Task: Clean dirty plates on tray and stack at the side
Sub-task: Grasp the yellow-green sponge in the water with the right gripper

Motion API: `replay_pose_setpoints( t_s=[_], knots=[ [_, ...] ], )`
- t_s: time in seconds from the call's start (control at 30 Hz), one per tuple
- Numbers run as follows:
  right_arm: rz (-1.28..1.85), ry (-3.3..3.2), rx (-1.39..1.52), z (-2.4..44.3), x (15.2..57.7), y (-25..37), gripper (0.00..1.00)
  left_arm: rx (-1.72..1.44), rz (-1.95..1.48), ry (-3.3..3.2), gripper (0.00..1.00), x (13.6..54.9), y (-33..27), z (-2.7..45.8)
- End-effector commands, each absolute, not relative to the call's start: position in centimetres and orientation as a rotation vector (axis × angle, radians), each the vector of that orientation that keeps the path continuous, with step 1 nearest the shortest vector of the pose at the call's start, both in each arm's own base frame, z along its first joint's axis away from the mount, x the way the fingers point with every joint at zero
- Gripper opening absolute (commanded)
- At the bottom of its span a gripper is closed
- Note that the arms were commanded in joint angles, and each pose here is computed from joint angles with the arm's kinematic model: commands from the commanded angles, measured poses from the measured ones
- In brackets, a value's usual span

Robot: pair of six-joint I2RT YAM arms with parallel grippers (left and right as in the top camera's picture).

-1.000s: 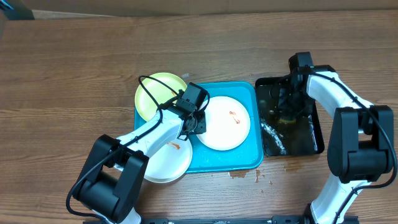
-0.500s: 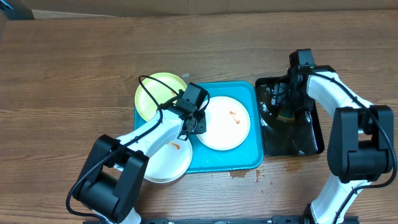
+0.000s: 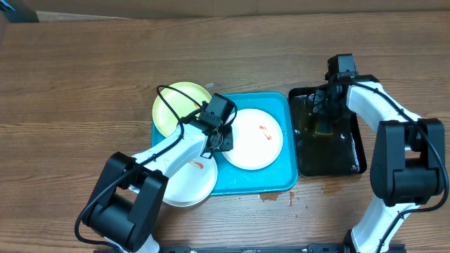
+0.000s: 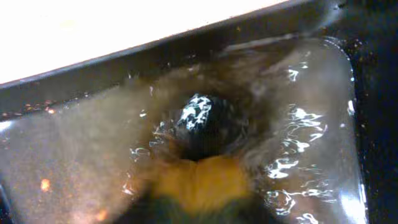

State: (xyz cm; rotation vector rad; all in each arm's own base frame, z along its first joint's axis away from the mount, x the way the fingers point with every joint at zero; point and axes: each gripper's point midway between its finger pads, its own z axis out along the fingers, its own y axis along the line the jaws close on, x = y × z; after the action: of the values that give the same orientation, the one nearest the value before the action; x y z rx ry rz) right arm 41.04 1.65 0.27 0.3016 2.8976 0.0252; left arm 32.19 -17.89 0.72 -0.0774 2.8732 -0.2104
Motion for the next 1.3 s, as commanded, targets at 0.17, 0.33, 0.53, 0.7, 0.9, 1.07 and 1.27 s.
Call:
replay_pose_setpoints(
  t_s=[0.17, 0.33, 0.53, 0.7, 0.9, 1.07, 1.27],
  knots=[
    [0.074, 2.993, 0.31, -1.6, 39.0, 2.3, 0.84, -0.065, -0.209, 2.886, 0.42, 32.2, -18.2, 0.4],
    [0.06, 3.058, 0.317, -1.3, 37.6, 2.2, 0.51, -0.065, -0.209, 2.886, 0.42, 32.2, -18.2, 0.4],
    [0.038, 3.156, 0.33, -1.4, 35.1, 2.1, 0.19, -0.065, -0.209, 2.886, 0.42, 32.2, -18.2, 0.4],
    [0.024, 3.22, 0.324, -1.3, 33.5, 2.0, 0.3, -0.065, -0.209, 2.886, 0.42, 32.2, -18.2, 0.4],
    [0.033, 3.186, 0.29, -1.3, 34.4, 2.0, 0.37, -0.065, -0.21, 2.885, 0.43, 32.2, -18.2, 0.4],
    [0.032, 3.192, 0.291, -1.3, 34.3, 2.0, 0.06, -0.065, -0.208, 2.887, 0.43, 32.2, -18.2, 0.4],
    [0.03, 3.213, 0.248, 0.0, 34.5, 2.1, 0.04, -0.065, -0.209, 2.886, 0.36, 32.2, -18.2, 0.4]
  ],
)
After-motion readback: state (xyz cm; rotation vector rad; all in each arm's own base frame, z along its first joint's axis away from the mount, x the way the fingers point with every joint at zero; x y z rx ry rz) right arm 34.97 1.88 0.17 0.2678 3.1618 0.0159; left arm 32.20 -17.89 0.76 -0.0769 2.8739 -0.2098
